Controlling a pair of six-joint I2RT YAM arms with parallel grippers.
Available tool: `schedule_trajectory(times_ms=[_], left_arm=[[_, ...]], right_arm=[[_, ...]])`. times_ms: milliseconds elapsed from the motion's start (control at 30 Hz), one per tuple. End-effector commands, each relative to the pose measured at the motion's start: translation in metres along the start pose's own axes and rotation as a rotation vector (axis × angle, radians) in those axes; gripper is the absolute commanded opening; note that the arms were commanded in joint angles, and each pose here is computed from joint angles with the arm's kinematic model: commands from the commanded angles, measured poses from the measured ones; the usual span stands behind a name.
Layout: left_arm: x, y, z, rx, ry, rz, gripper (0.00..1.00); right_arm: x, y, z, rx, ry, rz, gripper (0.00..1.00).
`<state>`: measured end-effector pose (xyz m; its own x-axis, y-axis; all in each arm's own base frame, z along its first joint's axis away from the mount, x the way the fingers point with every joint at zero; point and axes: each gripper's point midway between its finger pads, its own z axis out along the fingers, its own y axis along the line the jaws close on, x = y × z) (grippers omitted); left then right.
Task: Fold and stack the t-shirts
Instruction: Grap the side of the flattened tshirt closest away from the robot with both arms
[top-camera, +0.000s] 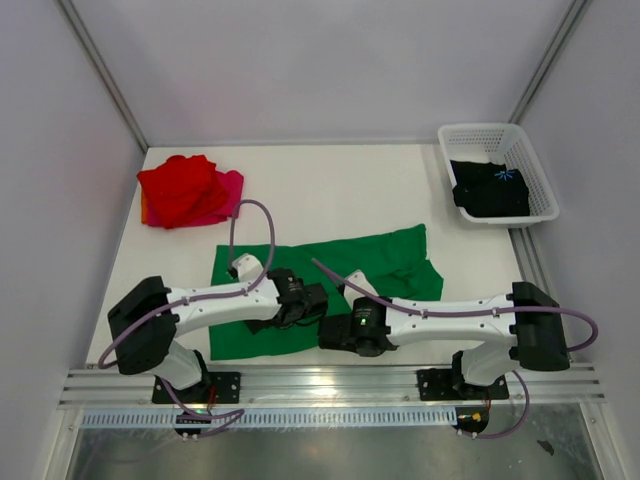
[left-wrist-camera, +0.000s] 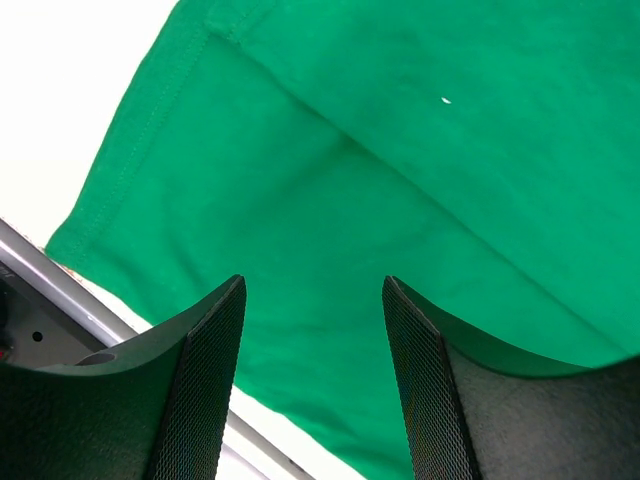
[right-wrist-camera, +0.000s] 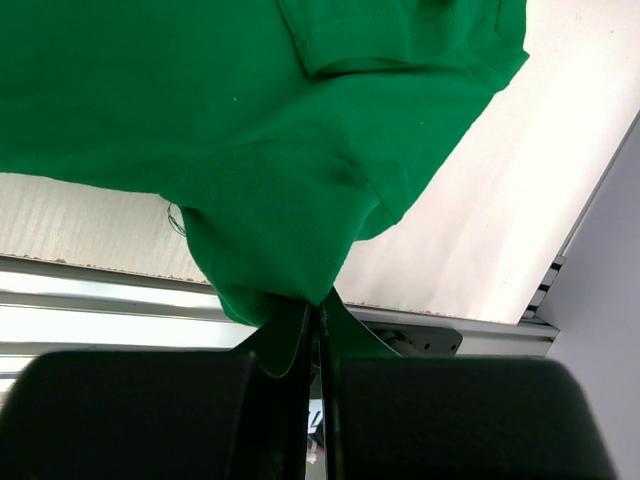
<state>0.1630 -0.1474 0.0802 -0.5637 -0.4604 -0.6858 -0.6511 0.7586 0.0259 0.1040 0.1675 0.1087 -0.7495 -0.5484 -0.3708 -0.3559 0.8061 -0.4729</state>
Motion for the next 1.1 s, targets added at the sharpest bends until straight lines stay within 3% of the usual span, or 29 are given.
schedule_trajectory(times_ms=[0, 100, 233, 333, 367, 400, 500, 567, 733, 1067], left_arm=[[-0.042, 0.040, 0.009, -0.192, -0.196, -0.334, 0.60], [-0.058, 0.024, 0.020, -0.166, -0.213, -0.265, 0.60], [-0.118, 0.004, 0.017, -0.057, -0.341, -0.235, 0.60], [-0.154, -0.012, 0.014, 0.038, -0.321, -0.195, 0.60], [-0.157, -0.034, 0.023, 0.119, -0.260, -0.116, 0.61], [-0.168, -0.040, 0.018, 0.195, -0.249, -0.126, 0.61], [-0.160, -0.034, 0.044, 0.225, -0.116, -0.125, 0.62], [-0.135, -0.029, 0.058, 0.197, -0.007, -0.077, 0.62], [-0.081, -0.024, 0.090, 0.028, 0.193, 0.099, 0.60], [-0.067, -0.031, 0.105, 0.006, 0.252, 0.090, 0.59]], right_arm=[[-0.005, -0.017, -0.005, 0.034, -0.039, 0.034, 0.03], [-0.010, -0.020, -0.006, 0.039, -0.064, 0.044, 0.03], [-0.012, -0.023, -0.008, 0.034, -0.083, 0.064, 0.03], [-0.009, -0.025, -0.008, 0.027, -0.086, 0.078, 0.03], [-0.009, -0.026, -0.007, 0.030, -0.087, 0.077, 0.03], [-0.010, -0.024, -0.007, 0.024, -0.089, 0.084, 0.03], [-0.014, -0.023, -0.008, 0.028, -0.100, 0.086, 0.03], [-0.019, -0.022, -0.010, 0.024, -0.110, 0.092, 0.03], [-0.025, -0.015, -0.009, 0.016, -0.116, 0.079, 0.03], [-0.026, -0.016, -0.006, 0.023, -0.104, 0.101, 0.03]])
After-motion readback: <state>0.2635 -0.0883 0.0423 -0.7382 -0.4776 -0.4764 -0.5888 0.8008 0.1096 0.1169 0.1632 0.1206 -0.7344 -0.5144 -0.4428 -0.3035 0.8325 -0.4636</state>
